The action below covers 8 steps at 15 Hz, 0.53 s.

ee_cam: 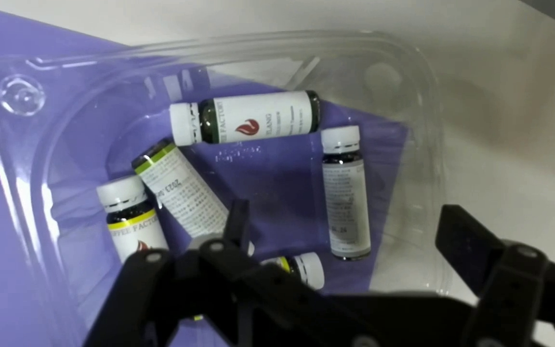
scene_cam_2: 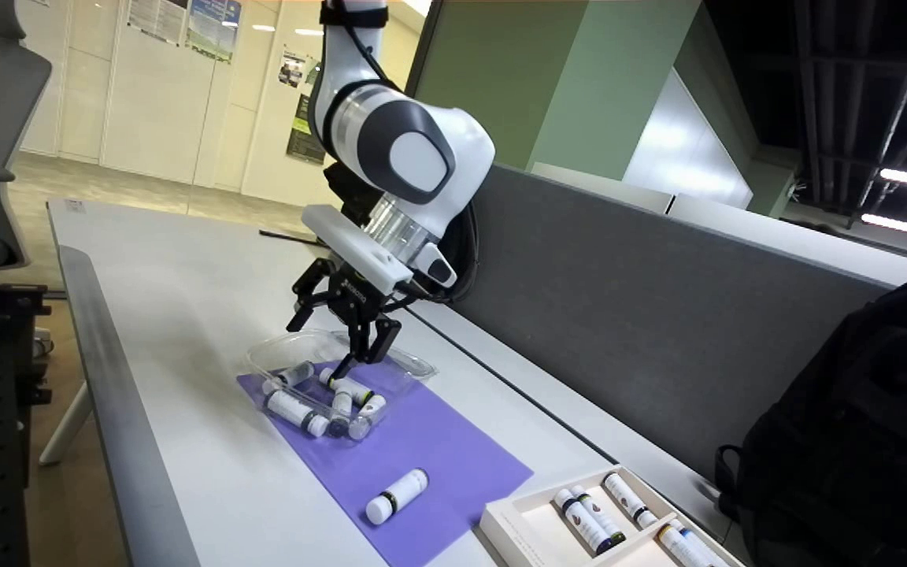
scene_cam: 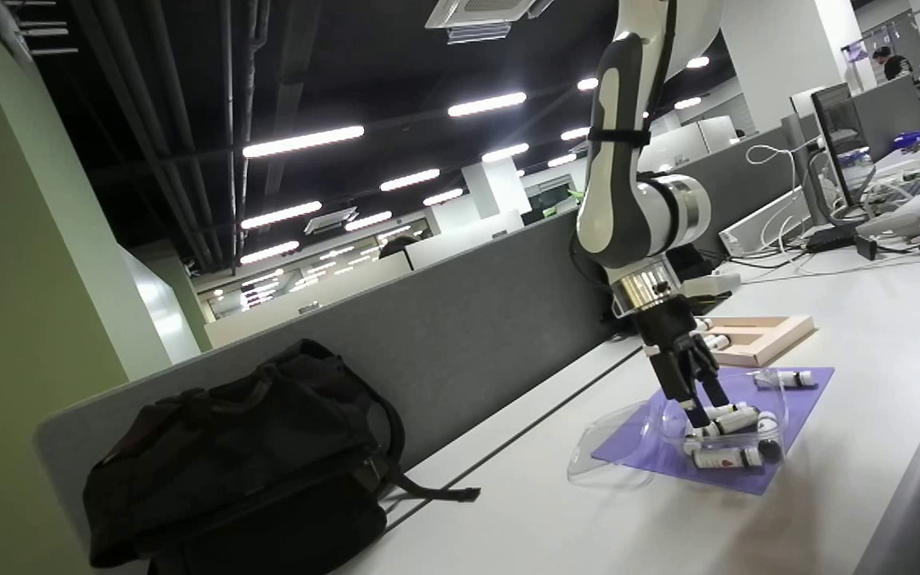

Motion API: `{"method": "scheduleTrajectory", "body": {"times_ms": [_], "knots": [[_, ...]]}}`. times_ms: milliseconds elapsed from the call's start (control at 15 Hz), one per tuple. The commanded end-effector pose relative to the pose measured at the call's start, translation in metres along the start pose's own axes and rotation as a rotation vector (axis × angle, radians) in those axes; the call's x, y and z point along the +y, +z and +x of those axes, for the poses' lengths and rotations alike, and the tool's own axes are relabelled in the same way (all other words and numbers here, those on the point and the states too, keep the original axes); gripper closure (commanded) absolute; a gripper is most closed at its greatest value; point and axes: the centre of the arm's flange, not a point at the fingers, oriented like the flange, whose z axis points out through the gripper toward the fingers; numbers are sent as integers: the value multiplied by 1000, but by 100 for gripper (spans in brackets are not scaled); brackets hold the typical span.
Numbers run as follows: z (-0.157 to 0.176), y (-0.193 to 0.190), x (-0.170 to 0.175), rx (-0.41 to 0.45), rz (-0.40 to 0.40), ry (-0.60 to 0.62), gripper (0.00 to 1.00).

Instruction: Take one vial from the transparent bowl and put it on the table

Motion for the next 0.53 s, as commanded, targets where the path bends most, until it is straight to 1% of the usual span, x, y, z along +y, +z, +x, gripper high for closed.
{"method": "scheduleTrajectory", "body": {"times_ms": [0,267,467], "knots": [[4,3,1,1,-18,-5,0],[5,6,-1,-8,-57,-29,0],[6,8,1,-11,-70,-43,0]]}}
